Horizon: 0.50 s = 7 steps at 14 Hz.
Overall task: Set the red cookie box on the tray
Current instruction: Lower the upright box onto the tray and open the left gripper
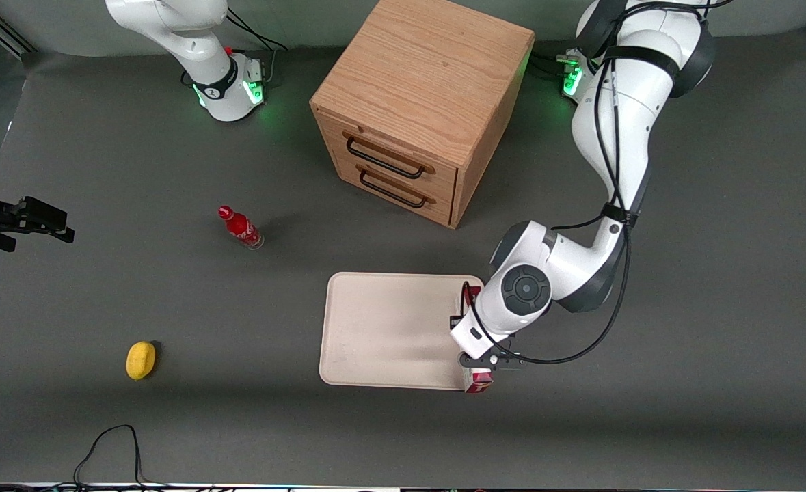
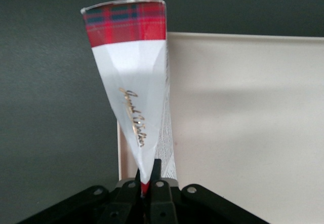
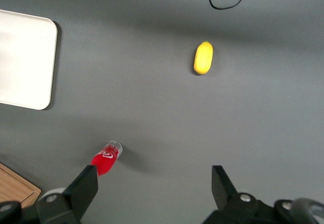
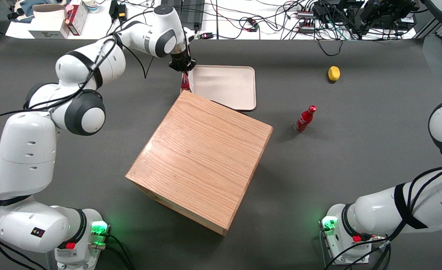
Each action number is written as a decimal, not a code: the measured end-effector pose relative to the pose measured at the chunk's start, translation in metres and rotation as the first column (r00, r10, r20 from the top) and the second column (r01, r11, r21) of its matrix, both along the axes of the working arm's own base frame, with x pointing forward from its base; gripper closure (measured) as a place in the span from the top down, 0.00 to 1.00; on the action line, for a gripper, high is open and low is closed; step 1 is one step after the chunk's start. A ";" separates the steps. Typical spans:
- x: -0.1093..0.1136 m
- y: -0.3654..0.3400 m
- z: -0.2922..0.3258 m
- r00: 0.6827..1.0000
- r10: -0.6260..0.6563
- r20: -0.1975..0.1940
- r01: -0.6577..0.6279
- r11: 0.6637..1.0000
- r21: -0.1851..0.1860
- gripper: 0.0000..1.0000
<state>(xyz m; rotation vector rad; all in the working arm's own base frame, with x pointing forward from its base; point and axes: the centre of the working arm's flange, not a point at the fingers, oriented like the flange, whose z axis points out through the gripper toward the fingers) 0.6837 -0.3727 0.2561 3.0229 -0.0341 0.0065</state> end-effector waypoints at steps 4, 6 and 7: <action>-0.004 -0.007 -0.003 1.000 -0.012 0.002 0.012 1.000 0.002 0.32; -0.005 -0.009 -0.003 1.000 -0.015 0.002 0.015 1.000 0.003 0.56; -0.005 -0.009 -0.003 1.000 -0.015 0.002 0.015 1.000 0.004 0.68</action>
